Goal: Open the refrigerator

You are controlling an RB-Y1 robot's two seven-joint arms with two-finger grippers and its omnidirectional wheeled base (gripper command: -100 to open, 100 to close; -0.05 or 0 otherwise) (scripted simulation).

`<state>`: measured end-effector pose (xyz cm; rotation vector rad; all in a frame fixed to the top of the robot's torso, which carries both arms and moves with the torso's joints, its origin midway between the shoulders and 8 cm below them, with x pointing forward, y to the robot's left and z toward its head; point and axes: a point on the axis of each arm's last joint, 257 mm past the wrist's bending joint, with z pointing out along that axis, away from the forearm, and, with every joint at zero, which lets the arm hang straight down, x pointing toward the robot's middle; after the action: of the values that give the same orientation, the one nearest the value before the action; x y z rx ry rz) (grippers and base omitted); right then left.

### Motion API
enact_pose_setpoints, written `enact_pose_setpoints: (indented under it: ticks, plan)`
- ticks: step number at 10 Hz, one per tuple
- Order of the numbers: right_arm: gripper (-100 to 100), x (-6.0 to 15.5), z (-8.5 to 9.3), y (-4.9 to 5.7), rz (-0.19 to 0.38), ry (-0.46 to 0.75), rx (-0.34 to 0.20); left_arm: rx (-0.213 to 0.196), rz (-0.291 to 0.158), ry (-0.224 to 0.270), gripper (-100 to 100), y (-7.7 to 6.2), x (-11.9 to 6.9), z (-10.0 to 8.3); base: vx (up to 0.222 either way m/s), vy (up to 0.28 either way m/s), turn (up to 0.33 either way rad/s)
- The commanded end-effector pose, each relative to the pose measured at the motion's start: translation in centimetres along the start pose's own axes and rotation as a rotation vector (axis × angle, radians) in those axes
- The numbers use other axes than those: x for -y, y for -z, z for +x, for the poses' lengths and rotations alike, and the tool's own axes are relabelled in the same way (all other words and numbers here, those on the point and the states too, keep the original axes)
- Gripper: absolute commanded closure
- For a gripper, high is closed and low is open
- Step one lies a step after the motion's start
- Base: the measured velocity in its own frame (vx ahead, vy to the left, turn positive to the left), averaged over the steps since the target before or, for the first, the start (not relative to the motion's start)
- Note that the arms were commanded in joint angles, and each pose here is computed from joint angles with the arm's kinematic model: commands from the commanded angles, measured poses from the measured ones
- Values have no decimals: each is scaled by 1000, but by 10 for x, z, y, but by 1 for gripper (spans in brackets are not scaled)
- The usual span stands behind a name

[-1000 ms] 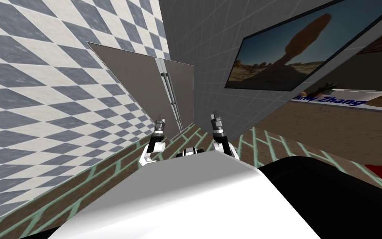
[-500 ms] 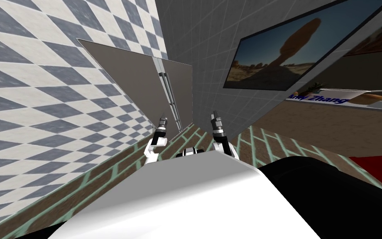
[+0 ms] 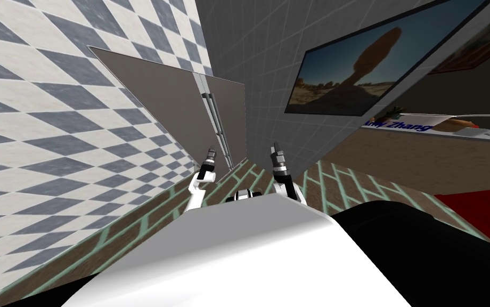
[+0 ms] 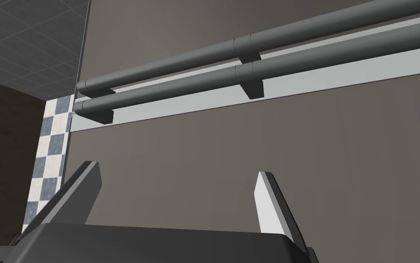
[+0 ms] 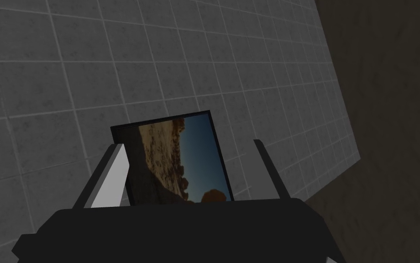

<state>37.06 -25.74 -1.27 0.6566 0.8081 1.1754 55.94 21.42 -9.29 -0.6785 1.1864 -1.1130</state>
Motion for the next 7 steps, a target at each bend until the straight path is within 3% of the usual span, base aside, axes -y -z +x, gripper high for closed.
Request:
enact_pose_setpoints:
  ticks: [1, 7]
  plan:
    - [0, 0, 0, 0, 0, 0, 0, -20, -36, -32, -100, -20, -11, 6, 12, 22, -76]
    - [0, 0, 0, 0, 0, 0, 0, -59, -111, -99, -100, -60, -31, 15, 11, 25, -54]
